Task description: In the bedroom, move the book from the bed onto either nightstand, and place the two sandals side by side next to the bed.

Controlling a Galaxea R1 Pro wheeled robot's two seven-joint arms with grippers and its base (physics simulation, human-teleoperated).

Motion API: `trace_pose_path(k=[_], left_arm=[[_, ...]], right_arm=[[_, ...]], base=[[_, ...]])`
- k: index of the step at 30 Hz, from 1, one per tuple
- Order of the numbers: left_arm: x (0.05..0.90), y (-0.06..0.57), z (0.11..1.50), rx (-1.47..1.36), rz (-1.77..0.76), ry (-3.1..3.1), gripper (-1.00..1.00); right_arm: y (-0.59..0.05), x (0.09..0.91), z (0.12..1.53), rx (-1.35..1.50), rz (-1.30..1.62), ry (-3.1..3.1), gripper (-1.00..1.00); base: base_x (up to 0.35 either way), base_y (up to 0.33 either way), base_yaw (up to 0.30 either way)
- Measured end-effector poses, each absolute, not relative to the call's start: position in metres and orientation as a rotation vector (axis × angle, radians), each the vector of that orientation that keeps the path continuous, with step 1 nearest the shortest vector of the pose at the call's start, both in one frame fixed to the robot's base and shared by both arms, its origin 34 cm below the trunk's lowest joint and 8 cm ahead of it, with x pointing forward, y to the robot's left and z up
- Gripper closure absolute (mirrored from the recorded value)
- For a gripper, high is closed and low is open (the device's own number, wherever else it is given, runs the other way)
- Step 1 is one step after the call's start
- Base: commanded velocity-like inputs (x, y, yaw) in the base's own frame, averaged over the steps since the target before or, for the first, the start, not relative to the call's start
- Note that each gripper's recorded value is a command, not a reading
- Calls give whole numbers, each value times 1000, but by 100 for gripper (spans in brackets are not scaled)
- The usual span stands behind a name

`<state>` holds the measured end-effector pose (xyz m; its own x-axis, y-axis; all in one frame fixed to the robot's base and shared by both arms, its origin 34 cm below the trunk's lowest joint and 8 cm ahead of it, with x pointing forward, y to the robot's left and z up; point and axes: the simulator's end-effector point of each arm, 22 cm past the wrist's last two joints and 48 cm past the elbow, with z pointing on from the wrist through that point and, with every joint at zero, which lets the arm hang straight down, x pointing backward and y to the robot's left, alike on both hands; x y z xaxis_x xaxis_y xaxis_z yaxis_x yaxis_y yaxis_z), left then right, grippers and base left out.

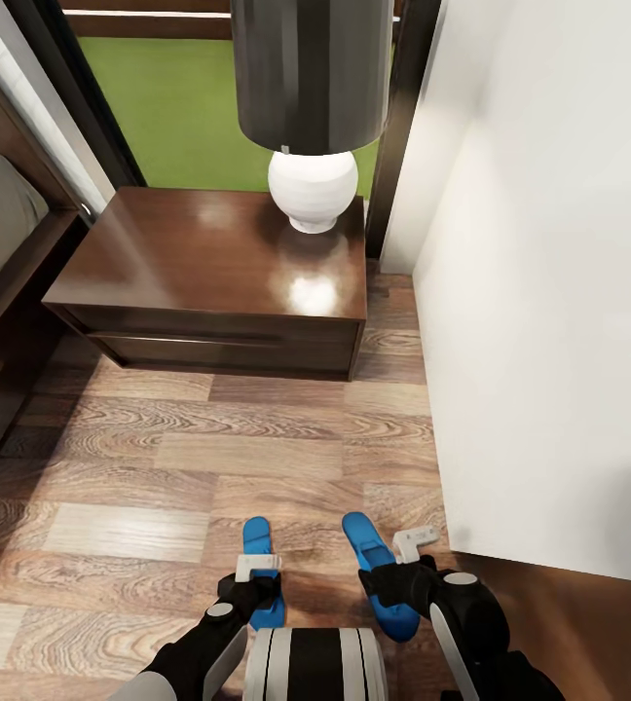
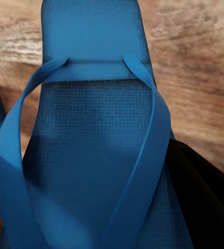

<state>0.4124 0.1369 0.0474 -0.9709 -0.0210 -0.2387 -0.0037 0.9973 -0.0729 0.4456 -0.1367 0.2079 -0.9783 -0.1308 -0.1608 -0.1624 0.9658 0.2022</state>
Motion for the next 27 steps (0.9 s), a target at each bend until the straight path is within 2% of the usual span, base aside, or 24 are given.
trace_pose_path(k=[27], left_arm=[[404, 137, 40, -20, -105, 2916, -100]], right_arm=[[-138, 441, 200, -218, 324, 2983, 100]], base=[[0, 0, 0]])
